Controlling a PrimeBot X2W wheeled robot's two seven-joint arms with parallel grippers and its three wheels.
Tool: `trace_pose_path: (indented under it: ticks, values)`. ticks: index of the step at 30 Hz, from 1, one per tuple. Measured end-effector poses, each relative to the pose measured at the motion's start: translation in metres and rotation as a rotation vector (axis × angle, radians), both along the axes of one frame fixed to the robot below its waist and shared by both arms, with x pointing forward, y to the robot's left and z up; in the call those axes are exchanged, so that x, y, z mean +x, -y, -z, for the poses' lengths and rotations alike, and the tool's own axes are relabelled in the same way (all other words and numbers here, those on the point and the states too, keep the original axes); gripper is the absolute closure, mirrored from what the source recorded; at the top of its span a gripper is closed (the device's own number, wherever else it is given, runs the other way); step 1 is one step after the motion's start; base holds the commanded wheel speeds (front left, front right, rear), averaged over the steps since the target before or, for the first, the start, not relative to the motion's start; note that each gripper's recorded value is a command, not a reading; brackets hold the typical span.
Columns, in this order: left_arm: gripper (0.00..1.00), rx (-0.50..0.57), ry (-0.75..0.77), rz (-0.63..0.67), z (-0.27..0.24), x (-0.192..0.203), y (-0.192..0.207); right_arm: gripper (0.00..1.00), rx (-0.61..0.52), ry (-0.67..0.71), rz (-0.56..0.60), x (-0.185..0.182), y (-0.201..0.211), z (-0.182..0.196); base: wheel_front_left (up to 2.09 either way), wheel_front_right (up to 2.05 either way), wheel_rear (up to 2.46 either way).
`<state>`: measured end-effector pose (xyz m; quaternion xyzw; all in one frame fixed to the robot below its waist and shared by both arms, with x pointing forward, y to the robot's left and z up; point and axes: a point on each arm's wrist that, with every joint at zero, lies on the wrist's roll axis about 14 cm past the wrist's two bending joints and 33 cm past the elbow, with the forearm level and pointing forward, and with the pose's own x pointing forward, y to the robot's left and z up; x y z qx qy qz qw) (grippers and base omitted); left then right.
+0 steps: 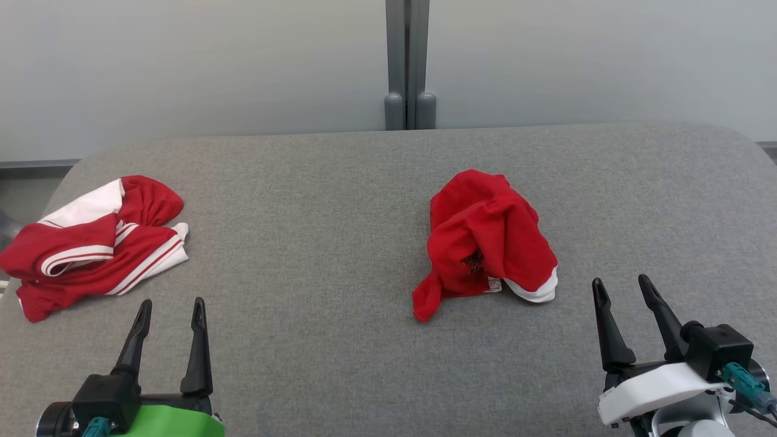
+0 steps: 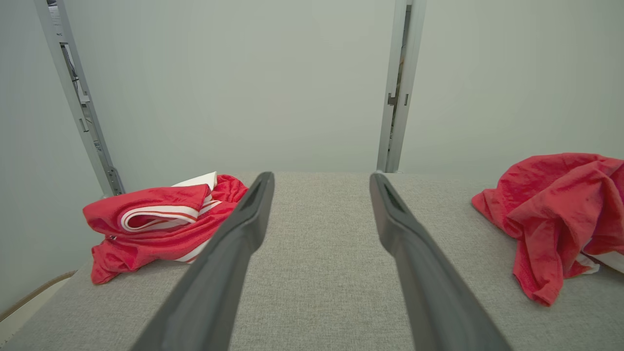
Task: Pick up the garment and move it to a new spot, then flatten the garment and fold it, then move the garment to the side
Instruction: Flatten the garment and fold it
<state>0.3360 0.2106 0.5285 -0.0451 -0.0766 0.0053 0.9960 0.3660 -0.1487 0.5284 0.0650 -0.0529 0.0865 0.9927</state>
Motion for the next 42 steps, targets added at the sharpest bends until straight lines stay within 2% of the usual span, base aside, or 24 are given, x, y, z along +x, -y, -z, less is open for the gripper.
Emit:
trace_pose_path:
  ticks: [16, 30, 36, 42]
  values:
    - [0.0, 0.01, -0.012, 0.001, 0.004, 0.001, 0.002, 0.0, -0.019, -0.015, -0.002, 0.007, 0.004, 0.006, 0.0, 0.0, 0.0]
    - [0.0, 0.006, -0.02, -0.002, 0.006, 0.009, 0.005, 0.0, -0.123, 0.035, -0.064, 0.06, 0.0, -0.014, 0.0, 0.0, 0.0]
    - [0.0, 0.001, -0.032, -0.003, 0.01, 0.017, 0.008, 0.0, -0.149, -0.034, -0.078, 0.085, 0.001, 0.008, 0.0, 0.0, 0.0]
    - [0.0, 0.004, -0.056, -0.018, 0.017, 0.022, 0.005, 0.0, -0.15, -0.161, -0.098, 0.1, -0.004, 0.052, 0.0, 0.0, 0.0]
